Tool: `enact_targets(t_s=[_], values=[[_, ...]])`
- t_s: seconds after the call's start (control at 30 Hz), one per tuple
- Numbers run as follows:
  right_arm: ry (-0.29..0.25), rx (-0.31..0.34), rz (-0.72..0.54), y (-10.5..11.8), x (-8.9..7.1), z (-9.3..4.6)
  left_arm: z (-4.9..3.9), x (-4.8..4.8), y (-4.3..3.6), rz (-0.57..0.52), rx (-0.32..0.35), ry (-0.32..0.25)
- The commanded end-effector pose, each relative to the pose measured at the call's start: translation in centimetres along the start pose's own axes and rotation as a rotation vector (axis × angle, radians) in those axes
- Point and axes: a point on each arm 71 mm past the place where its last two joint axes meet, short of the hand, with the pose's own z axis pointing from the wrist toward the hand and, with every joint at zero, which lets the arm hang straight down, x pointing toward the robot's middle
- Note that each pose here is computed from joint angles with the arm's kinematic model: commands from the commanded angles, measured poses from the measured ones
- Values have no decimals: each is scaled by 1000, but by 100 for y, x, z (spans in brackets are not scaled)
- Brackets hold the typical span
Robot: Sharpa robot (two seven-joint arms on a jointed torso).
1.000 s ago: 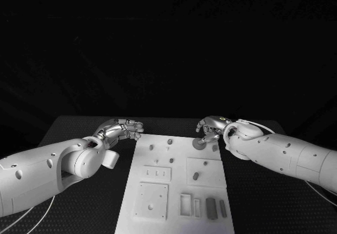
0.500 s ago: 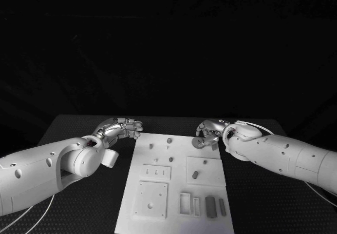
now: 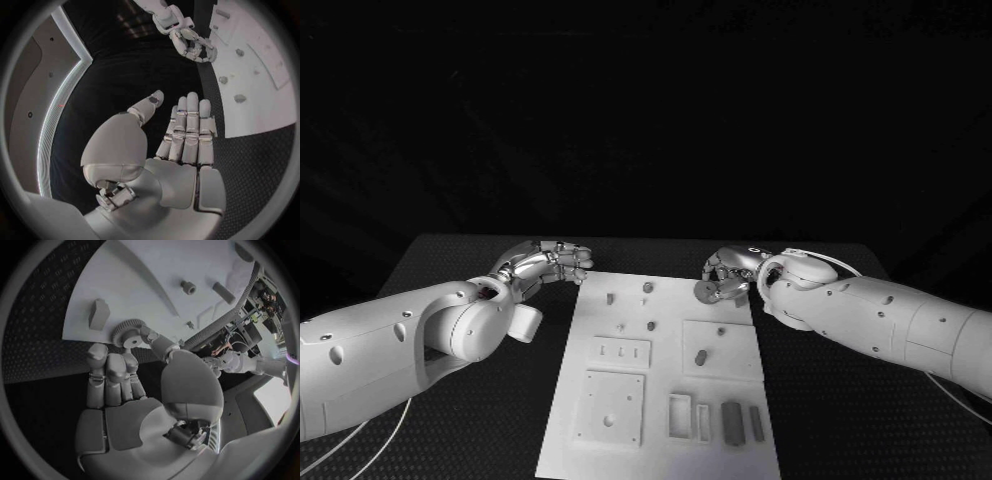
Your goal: Assemble the parts on the task board
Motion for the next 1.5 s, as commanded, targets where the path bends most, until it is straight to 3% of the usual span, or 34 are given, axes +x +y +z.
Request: enact_targets(t_s=[0.03,0.27,0.63,1.03,1.5], values=[[39,-9,-7,4,54,-4,6,24,-18,-2,13,19],[50,-6,-7,-10,75,-4,6,21,-16,-2,12,18],[15,-24,-113,12,177,-2,1,25,-16,-2,11,20],[28,-25,-137,-10,277,-21,-3,20,-16,-2,11,19],[6,-38,-157,-19,272,-40,-5,18,-15,-2,10,17]])
